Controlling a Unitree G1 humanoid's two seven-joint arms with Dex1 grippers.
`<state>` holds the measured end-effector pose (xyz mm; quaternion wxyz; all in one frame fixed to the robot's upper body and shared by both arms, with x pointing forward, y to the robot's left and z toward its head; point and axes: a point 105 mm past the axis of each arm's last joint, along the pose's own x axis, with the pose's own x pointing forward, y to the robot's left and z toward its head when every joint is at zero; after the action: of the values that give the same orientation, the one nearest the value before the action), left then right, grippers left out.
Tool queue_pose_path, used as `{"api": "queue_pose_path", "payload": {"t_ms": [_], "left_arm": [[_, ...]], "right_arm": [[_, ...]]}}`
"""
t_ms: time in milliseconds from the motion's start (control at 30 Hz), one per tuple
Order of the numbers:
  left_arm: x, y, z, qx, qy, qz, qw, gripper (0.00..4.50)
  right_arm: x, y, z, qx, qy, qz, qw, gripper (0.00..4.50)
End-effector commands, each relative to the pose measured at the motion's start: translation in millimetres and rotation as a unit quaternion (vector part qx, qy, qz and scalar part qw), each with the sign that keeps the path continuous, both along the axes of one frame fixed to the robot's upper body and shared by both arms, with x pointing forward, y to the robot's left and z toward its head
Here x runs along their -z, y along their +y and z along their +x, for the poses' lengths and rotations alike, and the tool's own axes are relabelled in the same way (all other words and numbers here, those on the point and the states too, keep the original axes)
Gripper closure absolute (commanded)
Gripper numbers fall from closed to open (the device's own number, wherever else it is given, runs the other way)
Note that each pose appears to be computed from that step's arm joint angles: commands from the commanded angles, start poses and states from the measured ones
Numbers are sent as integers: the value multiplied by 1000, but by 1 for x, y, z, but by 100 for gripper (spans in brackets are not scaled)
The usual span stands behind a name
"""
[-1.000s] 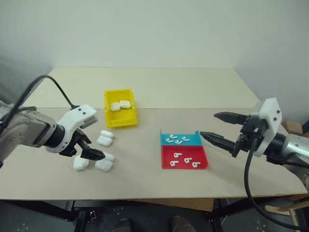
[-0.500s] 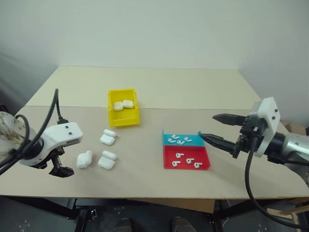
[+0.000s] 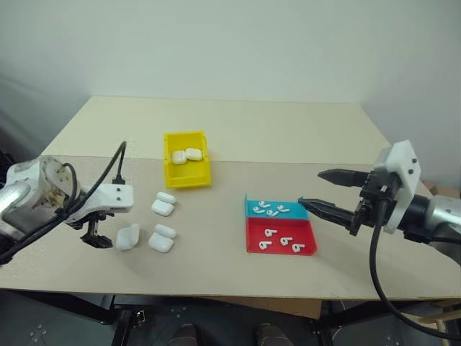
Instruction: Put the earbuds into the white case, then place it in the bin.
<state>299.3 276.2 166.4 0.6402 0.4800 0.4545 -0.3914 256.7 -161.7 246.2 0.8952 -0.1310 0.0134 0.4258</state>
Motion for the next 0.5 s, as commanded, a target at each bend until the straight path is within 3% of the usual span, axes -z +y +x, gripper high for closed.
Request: {"api": "queue_pose_path", "payload": {"t_ms": [33, 500], "left_arm": [[-6, 1, 5, 25, 5, 19, 1000, 4], [16, -8, 12, 47, 36, 28, 998, 4]], "right_arm": [[-12, 1, -6, 0, -27, -10, 1000, 0], [-11, 3, -11, 5, -27, -9, 1000, 0]]}}
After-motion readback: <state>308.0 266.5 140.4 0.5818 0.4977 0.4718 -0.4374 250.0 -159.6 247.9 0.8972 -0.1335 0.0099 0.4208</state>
